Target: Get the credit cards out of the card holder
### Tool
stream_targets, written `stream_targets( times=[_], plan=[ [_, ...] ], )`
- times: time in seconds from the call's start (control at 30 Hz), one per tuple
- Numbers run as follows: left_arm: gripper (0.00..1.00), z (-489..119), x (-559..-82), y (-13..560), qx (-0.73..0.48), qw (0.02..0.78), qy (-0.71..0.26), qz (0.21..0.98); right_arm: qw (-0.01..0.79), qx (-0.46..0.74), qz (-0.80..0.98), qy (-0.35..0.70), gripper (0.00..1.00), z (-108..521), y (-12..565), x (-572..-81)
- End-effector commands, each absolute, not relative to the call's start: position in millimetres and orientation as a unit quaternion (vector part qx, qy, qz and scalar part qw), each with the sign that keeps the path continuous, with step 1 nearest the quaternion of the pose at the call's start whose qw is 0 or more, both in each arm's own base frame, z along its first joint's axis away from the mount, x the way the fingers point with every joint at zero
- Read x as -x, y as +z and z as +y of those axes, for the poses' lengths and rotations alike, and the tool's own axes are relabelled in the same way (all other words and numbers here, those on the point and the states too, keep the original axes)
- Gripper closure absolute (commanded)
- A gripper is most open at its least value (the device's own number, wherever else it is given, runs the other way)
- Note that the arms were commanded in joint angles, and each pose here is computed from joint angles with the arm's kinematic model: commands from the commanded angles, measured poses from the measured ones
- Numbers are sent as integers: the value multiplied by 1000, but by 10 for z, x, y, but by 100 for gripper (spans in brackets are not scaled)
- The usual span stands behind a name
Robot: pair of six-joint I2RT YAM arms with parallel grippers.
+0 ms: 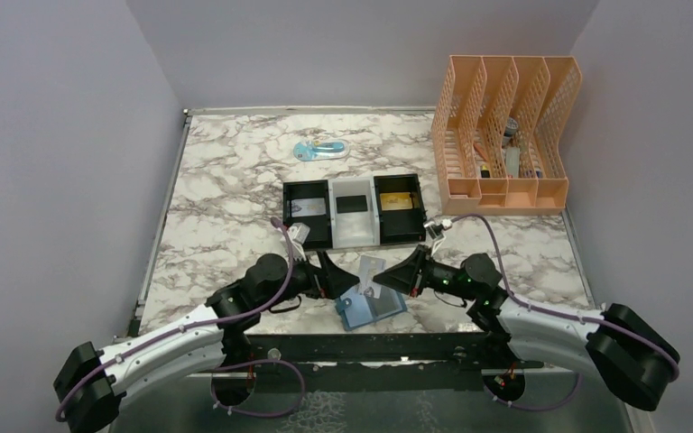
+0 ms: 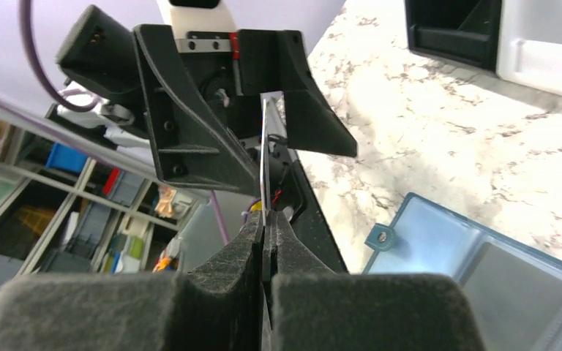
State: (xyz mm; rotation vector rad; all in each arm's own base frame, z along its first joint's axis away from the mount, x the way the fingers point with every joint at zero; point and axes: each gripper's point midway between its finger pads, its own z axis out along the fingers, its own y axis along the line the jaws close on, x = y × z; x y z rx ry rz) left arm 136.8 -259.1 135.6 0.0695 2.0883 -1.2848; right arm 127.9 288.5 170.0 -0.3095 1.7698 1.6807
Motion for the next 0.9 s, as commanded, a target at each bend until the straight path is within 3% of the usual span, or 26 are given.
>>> stream_targets(
  times=[0.0,0.4,0.87],
  plan=[
    [1,-2283,-1548,1255,-17,375,-386,843,372,93,717,583,99,2757,1529,-1471],
    [1,-2003,-1942,1510,-45,390,-218,893,425,92,726,533,99,2647,1699,-1644],
    [1,-1002,-2653,1630,55,379,-190,904,471,136,733,472,99,2717,1932,-1918]
  ],
)
